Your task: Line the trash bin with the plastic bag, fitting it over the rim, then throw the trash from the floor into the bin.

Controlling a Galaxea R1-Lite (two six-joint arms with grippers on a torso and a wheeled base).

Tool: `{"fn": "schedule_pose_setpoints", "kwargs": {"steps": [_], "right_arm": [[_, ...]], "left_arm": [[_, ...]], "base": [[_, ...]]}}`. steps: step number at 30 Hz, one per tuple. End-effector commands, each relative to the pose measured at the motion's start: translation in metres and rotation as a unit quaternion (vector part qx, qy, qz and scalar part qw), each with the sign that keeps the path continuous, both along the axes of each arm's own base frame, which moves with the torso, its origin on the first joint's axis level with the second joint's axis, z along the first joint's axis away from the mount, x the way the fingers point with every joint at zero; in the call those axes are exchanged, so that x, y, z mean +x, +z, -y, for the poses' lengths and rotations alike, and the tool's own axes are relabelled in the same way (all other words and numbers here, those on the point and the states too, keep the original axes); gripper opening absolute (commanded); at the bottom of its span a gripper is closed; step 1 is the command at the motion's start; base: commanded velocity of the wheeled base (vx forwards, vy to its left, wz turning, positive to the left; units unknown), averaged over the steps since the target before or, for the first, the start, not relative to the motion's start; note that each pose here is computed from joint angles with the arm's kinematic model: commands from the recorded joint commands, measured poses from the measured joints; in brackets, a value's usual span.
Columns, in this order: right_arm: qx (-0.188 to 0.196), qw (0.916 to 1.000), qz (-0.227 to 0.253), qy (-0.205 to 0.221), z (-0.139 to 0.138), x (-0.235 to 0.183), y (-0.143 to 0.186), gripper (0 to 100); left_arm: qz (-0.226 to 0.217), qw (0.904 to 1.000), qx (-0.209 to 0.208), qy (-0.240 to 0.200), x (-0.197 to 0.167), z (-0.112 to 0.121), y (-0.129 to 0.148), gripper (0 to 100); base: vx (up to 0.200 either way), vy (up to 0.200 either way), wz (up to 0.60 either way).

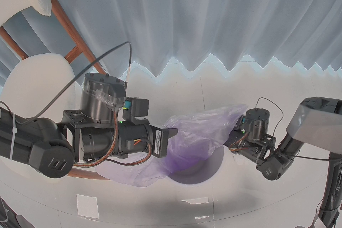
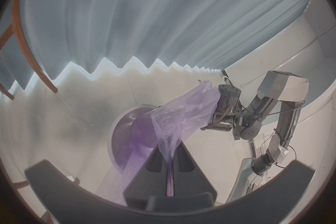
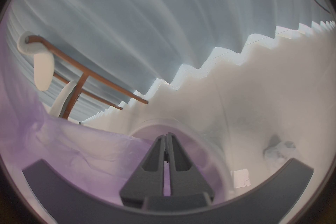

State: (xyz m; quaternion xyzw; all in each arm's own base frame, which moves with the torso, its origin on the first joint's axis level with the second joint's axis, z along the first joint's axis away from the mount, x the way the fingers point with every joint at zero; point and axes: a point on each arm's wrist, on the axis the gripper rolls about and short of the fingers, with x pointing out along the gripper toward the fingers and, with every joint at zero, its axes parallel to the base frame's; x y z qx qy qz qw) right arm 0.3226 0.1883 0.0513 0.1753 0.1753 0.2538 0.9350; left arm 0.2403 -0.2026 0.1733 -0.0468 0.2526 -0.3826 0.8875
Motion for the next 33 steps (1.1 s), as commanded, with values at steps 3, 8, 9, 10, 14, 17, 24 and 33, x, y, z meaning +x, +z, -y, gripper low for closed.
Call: {"fn": "schedule_pose_setpoints", "kwargs": {"steps": [3,8,9,10,14,17,24,33], "right_arm": [[-0.003,0.9968,-0.014,-0.078,0.08,-0.016,0.046,0],[-0.012,0.996,-0.074,-0.048,0.099,-0.063,0.071,0],[-0.016,0.9956,-0.085,-0.036,0.098,-0.076,0.076,0],[-0.019,0.9954,-0.091,-0.023,0.094,-0.085,0.078,0],[-0.03,0.992,-0.12,0.027,0.076,-0.111,0.071,0],[-0.032,0.9854,-0.155,0.062,0.06,-0.127,0.058,0],[-0.015,0.969,-0.221,0.11,0.021,-0.14,0.034,0],[-0.023,0.9731,-0.182,0.139,-0.036,-0.14,-0.02,0]], "left_arm": [[0.003,1.0,-0.002,-0.001,0.017,0.016,-0.003,0],[0.0,1.0,0.0,-0.008,0.029,0.033,-0.011,0],[0.0,1.0,0.001,-0.008,0.032,0.039,-0.013,0],[0.0,1.0,0.003,-0.006,0.035,0.042,-0.015,0],[0.0,0.9999,0.004,-0.01,0.04,0.057,-0.02,0],[0.003,0.9998,-0.005,-0.018,0.04,0.072,-0.019,0],[-0.007,0.9994,-0.032,-0.003,0.038,0.094,-0.014,0],[-0.003,0.9993,-0.037,0.01,0.041,0.088,-0.009,0]], "base": [[0.0,0.0,0.0],[0.0,0.0,0.0],[0.0,0.0,0.0],[0.0,0.0,0.0],[0.0,0.0,0.0],[0.0,0.0,0.0],[0.0,0.0,0.0],[0.0,0.0,0.0]]}}
